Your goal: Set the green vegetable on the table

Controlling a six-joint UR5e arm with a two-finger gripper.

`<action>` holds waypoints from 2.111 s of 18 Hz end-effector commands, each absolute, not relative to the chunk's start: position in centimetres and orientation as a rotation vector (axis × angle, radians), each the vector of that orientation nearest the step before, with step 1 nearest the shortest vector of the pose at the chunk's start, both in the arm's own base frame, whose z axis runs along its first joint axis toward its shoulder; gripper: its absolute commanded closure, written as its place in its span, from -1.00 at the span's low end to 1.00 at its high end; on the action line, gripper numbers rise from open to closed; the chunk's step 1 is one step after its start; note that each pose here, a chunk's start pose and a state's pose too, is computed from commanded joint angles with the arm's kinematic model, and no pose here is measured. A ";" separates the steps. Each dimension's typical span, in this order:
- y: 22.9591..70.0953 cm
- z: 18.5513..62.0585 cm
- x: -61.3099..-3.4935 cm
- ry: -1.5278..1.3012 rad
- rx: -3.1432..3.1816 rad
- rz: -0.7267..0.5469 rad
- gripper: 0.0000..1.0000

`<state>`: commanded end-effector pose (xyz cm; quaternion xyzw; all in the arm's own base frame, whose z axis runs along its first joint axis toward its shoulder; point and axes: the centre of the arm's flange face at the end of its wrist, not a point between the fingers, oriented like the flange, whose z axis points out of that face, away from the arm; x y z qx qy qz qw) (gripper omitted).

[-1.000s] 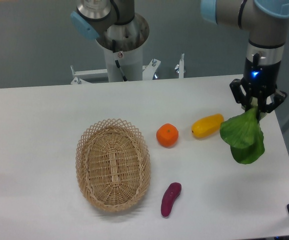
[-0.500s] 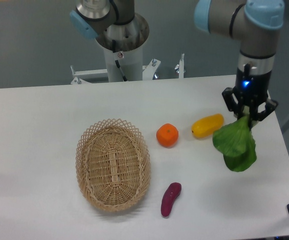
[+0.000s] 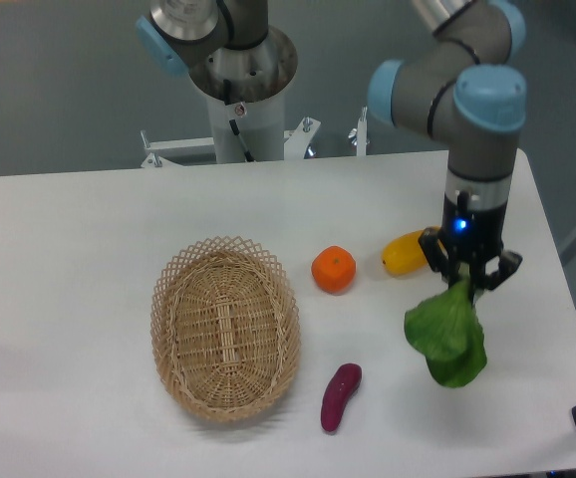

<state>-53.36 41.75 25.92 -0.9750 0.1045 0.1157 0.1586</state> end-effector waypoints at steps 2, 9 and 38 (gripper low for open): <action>42.7 24.0 -53.1 0.321 -2.790 0.314 0.36; 43.7 20.4 -52.5 0.349 -2.879 0.297 0.39; 40.2 38.8 -53.5 0.308 -2.787 0.680 -1.00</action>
